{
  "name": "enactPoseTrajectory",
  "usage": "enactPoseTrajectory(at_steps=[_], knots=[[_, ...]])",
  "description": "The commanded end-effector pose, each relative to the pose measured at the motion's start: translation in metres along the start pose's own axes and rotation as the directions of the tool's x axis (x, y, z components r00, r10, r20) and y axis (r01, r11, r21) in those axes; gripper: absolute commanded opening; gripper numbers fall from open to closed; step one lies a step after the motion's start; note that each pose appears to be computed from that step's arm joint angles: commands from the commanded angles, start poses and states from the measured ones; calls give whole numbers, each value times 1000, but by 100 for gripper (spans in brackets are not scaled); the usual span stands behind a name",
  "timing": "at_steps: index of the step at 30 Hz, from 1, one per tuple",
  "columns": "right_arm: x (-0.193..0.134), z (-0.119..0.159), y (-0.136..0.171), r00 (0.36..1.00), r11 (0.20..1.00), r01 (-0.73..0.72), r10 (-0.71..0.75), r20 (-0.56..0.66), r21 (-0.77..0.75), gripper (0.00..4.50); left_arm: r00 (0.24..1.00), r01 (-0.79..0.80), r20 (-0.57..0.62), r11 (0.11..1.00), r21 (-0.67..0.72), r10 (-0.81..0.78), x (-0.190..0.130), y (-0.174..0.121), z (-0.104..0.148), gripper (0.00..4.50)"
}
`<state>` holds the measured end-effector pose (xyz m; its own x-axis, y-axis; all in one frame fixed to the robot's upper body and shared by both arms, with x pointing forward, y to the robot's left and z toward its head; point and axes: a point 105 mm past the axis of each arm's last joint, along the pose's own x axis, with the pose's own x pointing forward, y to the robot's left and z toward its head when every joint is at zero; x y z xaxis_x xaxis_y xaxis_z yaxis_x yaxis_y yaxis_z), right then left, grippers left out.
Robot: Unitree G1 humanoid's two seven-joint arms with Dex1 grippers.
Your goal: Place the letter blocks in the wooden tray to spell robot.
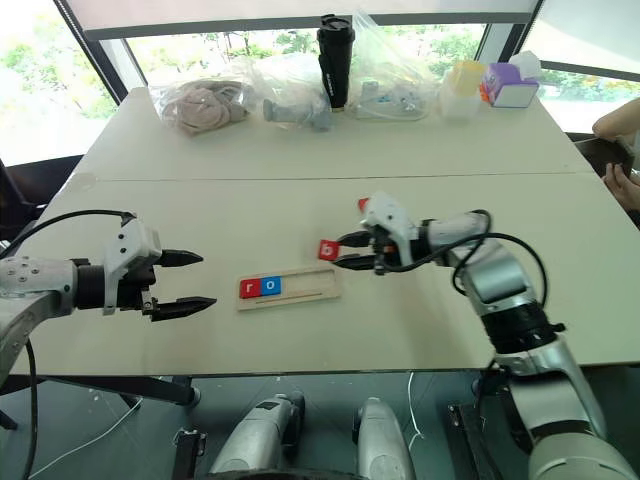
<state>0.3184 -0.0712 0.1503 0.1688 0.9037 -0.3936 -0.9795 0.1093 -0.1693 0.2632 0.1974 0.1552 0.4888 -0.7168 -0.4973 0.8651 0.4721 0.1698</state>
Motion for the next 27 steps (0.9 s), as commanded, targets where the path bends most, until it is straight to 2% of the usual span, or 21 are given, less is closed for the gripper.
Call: enactPoseTrajectory(at_steps=[1,9,27], knots=[[16,-11,0,997,999,-47,45,-69,-22,114,1000,-17,19,998,53,16,-5,-2,12,450],[40,-21,4,982,989,-134,124,-141,-59,114,999,-31,26,999,38,30,-1,-12,11,450],[55,-21,-10,986,992,-98,87,-141,-77,114,997,-48,68,999,19,46,9,-12,16,450]])
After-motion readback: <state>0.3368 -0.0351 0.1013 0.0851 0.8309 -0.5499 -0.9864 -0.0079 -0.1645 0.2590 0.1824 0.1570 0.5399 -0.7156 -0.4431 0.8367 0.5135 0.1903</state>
